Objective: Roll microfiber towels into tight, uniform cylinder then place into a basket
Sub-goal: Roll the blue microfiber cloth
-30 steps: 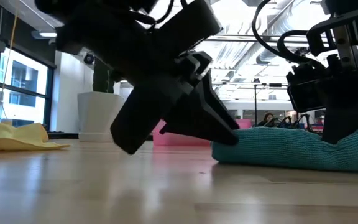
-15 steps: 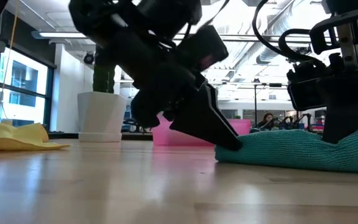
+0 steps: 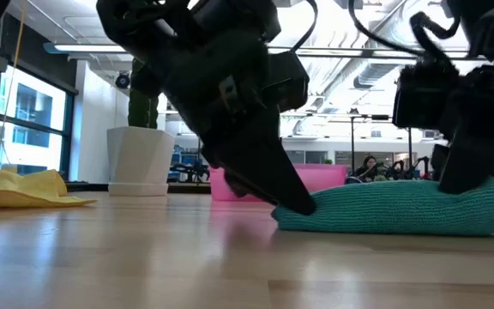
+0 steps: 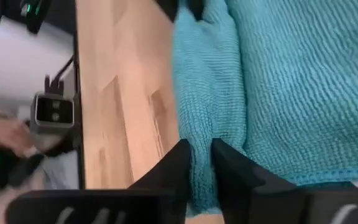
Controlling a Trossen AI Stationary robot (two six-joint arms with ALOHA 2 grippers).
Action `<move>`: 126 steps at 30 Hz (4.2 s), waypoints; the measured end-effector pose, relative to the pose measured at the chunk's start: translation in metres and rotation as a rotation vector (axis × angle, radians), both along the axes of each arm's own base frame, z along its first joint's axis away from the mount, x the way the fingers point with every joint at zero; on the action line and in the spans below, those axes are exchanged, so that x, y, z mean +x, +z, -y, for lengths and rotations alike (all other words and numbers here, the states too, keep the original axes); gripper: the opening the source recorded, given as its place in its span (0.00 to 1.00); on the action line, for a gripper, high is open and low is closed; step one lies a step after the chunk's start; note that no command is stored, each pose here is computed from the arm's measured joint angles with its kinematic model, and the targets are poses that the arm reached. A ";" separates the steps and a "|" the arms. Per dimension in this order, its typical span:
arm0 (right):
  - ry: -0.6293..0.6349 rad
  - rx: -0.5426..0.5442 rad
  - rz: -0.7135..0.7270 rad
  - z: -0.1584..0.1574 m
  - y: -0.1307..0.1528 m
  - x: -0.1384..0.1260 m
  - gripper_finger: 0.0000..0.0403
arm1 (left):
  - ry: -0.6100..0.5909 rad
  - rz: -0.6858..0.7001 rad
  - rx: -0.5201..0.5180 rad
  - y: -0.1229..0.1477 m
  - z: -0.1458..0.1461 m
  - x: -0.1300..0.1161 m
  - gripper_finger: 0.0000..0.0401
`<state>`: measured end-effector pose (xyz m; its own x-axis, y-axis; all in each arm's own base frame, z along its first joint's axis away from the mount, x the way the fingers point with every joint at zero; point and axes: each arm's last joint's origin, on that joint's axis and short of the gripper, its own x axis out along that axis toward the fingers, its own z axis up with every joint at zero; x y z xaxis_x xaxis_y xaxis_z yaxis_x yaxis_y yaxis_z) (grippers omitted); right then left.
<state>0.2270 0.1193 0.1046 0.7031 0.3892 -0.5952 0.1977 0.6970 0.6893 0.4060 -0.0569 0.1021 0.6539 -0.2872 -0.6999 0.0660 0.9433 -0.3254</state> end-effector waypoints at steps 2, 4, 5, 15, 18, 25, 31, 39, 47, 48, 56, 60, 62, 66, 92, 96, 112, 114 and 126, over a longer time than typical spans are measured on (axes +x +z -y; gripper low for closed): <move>0.054 -0.056 0.043 -0.002 0.003 0.003 0.19 | 0.065 -0.036 -0.071 0.000 0.005 -0.001 0.11; 0.111 -0.107 0.098 -0.004 0.008 0.008 0.22 | 0.127 -0.072 -0.142 0.000 0.010 -0.002 0.09; 0.136 -0.134 0.128 -0.006 0.011 0.010 0.24 | 0.154 -0.089 -0.174 -0.001 0.012 -0.003 0.09; 0.513 -0.411 0.427 -0.035 0.048 0.035 0.28 | 0.251 -0.192 -0.350 -0.002 0.030 -0.007 0.06; 0.665 -0.580 0.426 -0.054 0.056 0.034 0.28 | 0.268 -0.204 -0.369 -0.002 0.032 -0.008 0.06; 0.616 -0.982 0.176 -0.073 0.069 0.020 0.28 | 0.312 -0.218 -0.405 -0.002 0.028 -0.007 0.06; 0.399 -0.863 0.149 -0.077 0.074 0.022 0.28 | 0.334 -0.222 -0.418 -0.002 0.028 -0.006 0.06; 0.422 -0.682 0.139 -0.084 0.070 0.025 0.28 | 0.368 -0.221 -0.432 -0.002 0.024 -0.005 0.06; 0.448 -0.824 0.128 -0.086 0.059 0.023 0.32 | 0.375 -0.218 -0.438 -0.002 0.024 -0.005 0.06; 0.455 -0.846 0.129 -0.086 0.058 0.022 0.34 | 0.375 -0.218 -0.438 -0.002 0.024 -0.005 0.06; 0.490 -0.963 0.033 -0.083 0.042 0.018 0.48 | 0.377 -0.215 -0.440 -0.002 0.023 -0.005 0.07; 0.493 -0.993 -0.019 -0.079 0.030 0.021 0.50 | 0.385 -0.212 -0.447 -0.001 0.020 -0.004 0.07; 0.487 -1.001 -0.033 -0.077 0.027 0.023 0.50 | 0.385 -0.212 -0.447 -0.001 0.020 -0.004 0.07; 0.478 -1.017 -0.057 -0.074 0.021 0.026 0.50 | 0.385 -0.211 -0.447 -0.001 0.020 -0.004 0.07; 0.247 -0.825 -0.192 -0.065 0.011 0.020 0.02 | 0.315 -0.123 -0.451 0.005 0.021 0.001 0.07; 0.265 -0.760 -0.213 -0.067 0.011 0.020 0.03 | 0.229 -0.061 -0.378 0.007 0.021 0.002 0.07; 0.243 -0.603 -0.262 -0.070 0.014 0.018 0.00 | -0.043 0.085 -0.008 0.018 0.019 -0.001 0.28; 0.229 -0.565 -0.274 -0.071 0.015 0.017 0.00 | -0.082 0.090 0.063 0.016 0.019 -0.002 0.31; 0.063 -0.396 -0.367 -0.068 0.015 0.020 0.00 | -0.263 0.268 0.620 0.038 0.042 -0.005 0.34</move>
